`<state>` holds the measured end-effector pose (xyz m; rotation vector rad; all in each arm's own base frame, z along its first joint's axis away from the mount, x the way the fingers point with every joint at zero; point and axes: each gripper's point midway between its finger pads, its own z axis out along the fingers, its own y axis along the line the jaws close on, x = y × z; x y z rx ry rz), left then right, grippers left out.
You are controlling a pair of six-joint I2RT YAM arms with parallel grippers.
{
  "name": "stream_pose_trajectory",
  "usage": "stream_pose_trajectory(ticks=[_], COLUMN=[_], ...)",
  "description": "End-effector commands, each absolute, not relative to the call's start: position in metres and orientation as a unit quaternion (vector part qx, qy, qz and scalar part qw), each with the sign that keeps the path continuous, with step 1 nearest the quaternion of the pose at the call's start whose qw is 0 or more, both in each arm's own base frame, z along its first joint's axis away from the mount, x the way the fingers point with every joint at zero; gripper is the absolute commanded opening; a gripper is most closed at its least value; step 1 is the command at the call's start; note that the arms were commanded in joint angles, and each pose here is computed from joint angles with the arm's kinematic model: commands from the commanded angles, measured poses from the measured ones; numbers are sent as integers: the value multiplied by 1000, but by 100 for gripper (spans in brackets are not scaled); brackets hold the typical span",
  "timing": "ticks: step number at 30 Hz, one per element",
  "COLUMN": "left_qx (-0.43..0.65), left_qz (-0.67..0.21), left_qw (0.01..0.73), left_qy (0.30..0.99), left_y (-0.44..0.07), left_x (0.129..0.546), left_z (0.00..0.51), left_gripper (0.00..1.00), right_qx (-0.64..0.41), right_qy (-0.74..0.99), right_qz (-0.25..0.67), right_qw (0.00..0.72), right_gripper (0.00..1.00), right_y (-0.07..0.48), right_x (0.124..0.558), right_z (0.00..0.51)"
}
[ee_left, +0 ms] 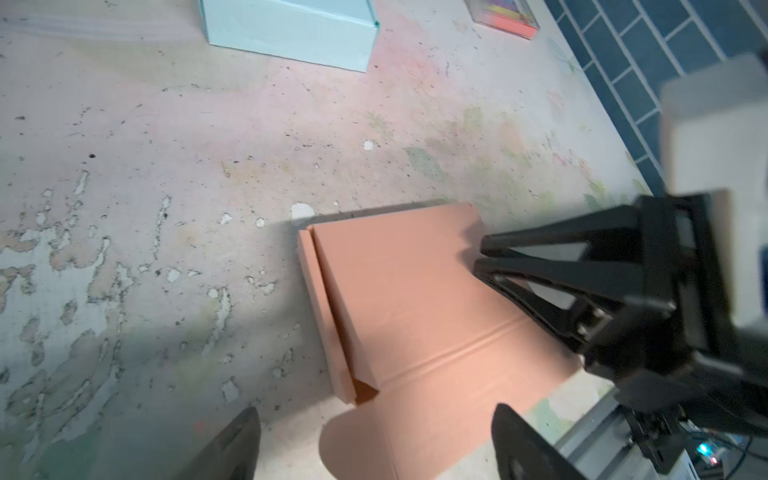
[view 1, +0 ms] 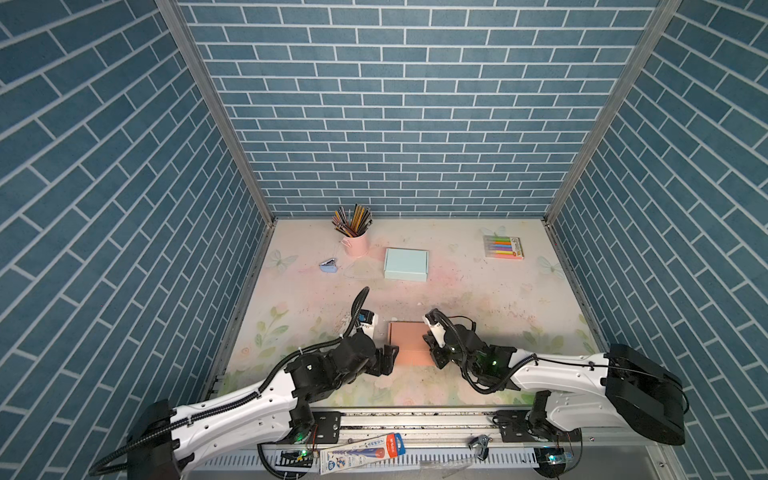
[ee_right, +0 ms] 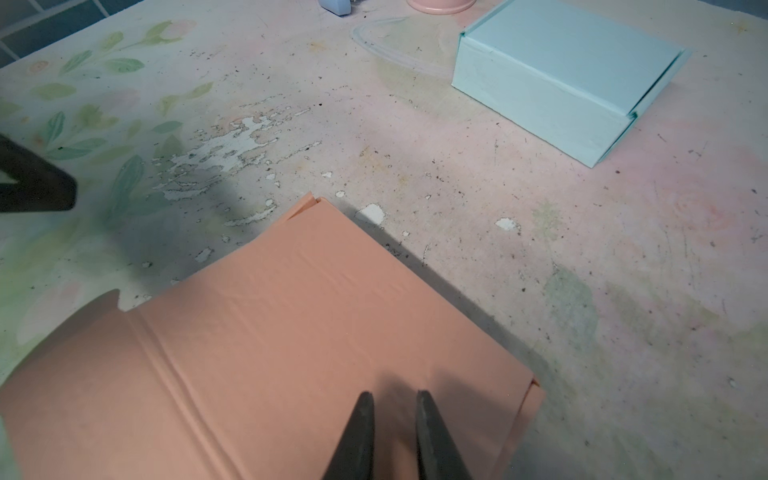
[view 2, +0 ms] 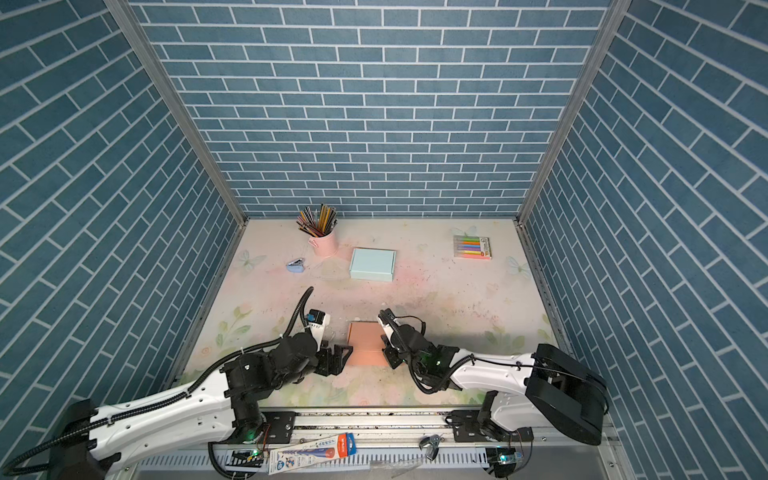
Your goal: Fold the paper box
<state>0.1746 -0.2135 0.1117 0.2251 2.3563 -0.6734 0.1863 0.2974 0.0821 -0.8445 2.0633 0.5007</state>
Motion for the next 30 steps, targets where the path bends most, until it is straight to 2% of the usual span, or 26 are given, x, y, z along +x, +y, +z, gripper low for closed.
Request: stream_pose_trajectory(ticks=[1, 10, 19, 24, 30], left_qx=[96, 123, 119, 120, 118], left_qz=[-271, -266, -236, -236, -239], left_qw=[328, 297, 276, 273, 286], left_qy=[900, 909, 924, 925, 920], left_y=[-216, -227, -215, -214, -213], left_x=[186, 191, 189, 187, 189], left_z=[108, 76, 47, 42, 54], left_gripper=[82, 73, 64, 62, 63], right_qx=[-351, -356, -347, -306, -244], right_qy=[818, 819, 821, 840, 867], right_qz=[181, 178, 184, 187, 232], right_qw=[419, 413, 414, 406, 367], right_gripper=[20, 20, 20, 29, 45], right_y=[295, 295, 296, 291, 272], right_x=[185, 183, 183, 186, 168], right_z=[79, 75, 81, 103, 122])
